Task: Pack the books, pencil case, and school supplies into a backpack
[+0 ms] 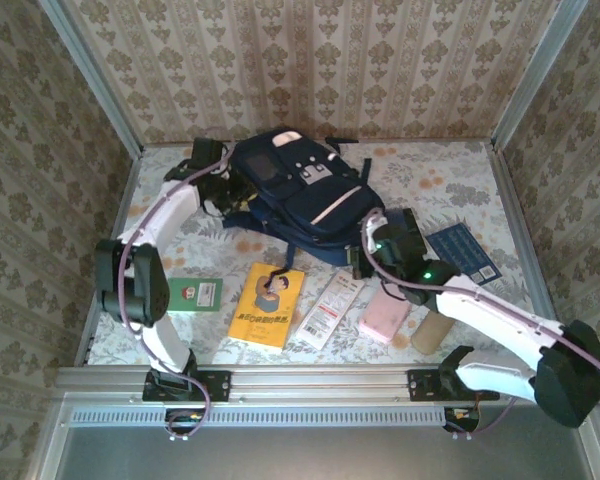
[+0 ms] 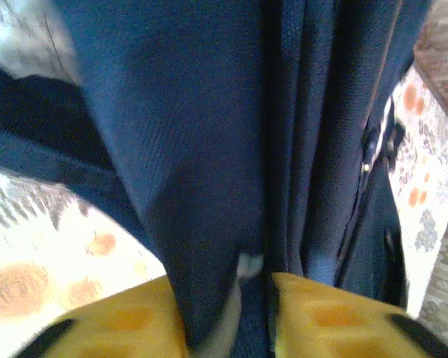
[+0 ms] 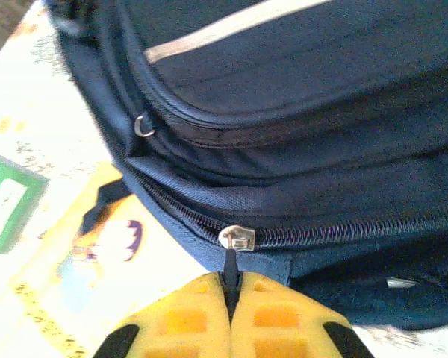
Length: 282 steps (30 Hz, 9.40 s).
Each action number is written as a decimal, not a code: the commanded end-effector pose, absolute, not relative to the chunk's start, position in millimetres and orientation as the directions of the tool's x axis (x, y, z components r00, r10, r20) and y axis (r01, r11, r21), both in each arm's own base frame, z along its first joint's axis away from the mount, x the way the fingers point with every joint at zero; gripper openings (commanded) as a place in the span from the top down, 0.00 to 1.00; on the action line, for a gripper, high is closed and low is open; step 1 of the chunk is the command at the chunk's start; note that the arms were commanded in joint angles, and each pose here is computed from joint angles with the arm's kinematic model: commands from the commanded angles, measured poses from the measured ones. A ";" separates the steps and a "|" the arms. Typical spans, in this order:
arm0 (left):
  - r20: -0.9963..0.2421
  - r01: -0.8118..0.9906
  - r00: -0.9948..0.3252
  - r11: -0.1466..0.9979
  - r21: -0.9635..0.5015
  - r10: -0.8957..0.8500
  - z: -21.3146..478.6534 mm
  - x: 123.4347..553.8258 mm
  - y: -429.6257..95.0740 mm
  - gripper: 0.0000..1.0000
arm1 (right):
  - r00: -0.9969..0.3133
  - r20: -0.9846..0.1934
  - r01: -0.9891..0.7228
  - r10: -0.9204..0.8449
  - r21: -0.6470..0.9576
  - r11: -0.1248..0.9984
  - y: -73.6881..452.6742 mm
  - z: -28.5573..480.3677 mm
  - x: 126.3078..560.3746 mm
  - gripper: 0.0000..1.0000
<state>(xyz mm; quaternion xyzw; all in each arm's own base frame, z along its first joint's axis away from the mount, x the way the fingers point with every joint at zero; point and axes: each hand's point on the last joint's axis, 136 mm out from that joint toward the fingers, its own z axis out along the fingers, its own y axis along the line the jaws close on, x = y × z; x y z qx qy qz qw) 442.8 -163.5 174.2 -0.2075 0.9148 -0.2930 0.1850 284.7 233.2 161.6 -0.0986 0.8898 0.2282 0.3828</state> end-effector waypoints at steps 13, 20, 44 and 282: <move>0.088 -0.473 -0.789 0.510 -0.719 -0.608 150.1 318.5 -178.6 0.39 | -0.735 -0.638 -0.281 0.228 0.593 0.755 337.1 156.4 315.4 1.00; 0.167 -0.527 -0.770 0.467 -0.710 -0.615 125.5 312.5 -212.3 0.41 | -0.733 -0.632 -0.296 0.252 0.629 0.719 342.7 161.2 314.8 1.00; 0.156 -0.537 -0.769 0.494 -0.683 -0.621 94.2 337.2 -234.3 0.82 | -0.746 -0.630 -0.321 0.215 0.624 0.713 353.2 152.6 309.3 1.00; -0.102 -0.218 -0.934 0.772 -0.597 -0.343 30.0 199.4 -163.9 0.43 | -0.977 -0.017 0.141 0.214 0.704 0.697 373.6 39.6 251.2 0.65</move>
